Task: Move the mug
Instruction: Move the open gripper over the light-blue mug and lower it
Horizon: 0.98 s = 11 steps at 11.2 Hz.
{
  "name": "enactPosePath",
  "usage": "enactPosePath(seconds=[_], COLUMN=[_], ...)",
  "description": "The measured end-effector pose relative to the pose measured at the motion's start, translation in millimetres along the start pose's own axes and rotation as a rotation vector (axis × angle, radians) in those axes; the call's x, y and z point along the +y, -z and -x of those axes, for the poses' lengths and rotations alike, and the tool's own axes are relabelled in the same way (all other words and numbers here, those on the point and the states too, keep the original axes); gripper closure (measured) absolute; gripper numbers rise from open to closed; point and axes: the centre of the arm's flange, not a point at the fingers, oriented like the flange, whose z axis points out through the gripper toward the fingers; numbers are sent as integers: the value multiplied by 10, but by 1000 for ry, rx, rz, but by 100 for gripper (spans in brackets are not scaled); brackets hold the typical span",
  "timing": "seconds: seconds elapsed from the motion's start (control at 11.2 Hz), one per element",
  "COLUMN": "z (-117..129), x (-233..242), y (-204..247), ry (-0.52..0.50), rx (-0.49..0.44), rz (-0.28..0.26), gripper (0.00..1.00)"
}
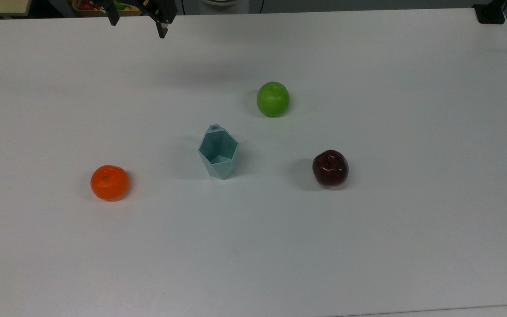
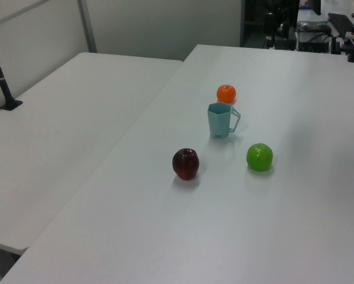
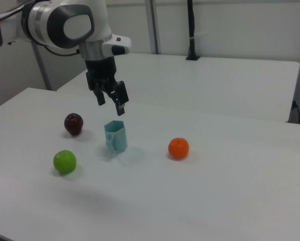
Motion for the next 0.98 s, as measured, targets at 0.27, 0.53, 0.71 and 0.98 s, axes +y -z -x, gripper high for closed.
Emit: enactPosePath(seconds=[0.27, 0.53, 0.71, 0.98], z=[-7, -35, -81, -180], x=[-12, -72, -127, -406], y=[-11, -106, -258, -622], ry=[22, 228, 307, 424], rx=[-2, -18, -43, -85], rz=[1, -19, -41, -45], gripper=[0, 0, 0, 0])
